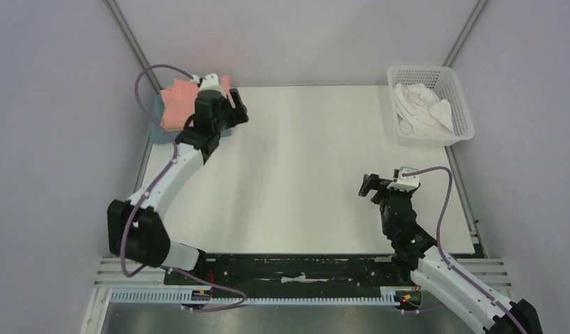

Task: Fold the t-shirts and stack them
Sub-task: Reset both arms

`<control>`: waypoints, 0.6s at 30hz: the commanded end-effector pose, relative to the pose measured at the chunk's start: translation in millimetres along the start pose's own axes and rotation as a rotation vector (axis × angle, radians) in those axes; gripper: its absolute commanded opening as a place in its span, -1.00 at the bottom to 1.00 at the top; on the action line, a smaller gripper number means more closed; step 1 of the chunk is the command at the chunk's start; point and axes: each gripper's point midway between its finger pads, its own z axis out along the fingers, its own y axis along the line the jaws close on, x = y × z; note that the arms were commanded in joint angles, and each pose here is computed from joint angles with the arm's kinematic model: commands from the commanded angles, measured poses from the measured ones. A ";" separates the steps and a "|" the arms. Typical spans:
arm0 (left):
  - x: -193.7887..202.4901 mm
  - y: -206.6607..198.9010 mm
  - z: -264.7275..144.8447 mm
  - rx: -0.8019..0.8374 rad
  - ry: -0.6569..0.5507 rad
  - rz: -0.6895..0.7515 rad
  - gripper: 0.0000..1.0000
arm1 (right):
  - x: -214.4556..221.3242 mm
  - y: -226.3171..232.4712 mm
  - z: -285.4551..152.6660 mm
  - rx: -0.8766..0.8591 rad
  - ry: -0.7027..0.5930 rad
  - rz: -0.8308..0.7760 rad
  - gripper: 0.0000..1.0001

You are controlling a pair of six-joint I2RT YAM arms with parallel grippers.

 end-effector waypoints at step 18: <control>156.5 28.7 -157.5 0.252 -0.044 -0.192 0.65 | 26.2 25.3 -14.9 -0.227 0.003 0.059 0.96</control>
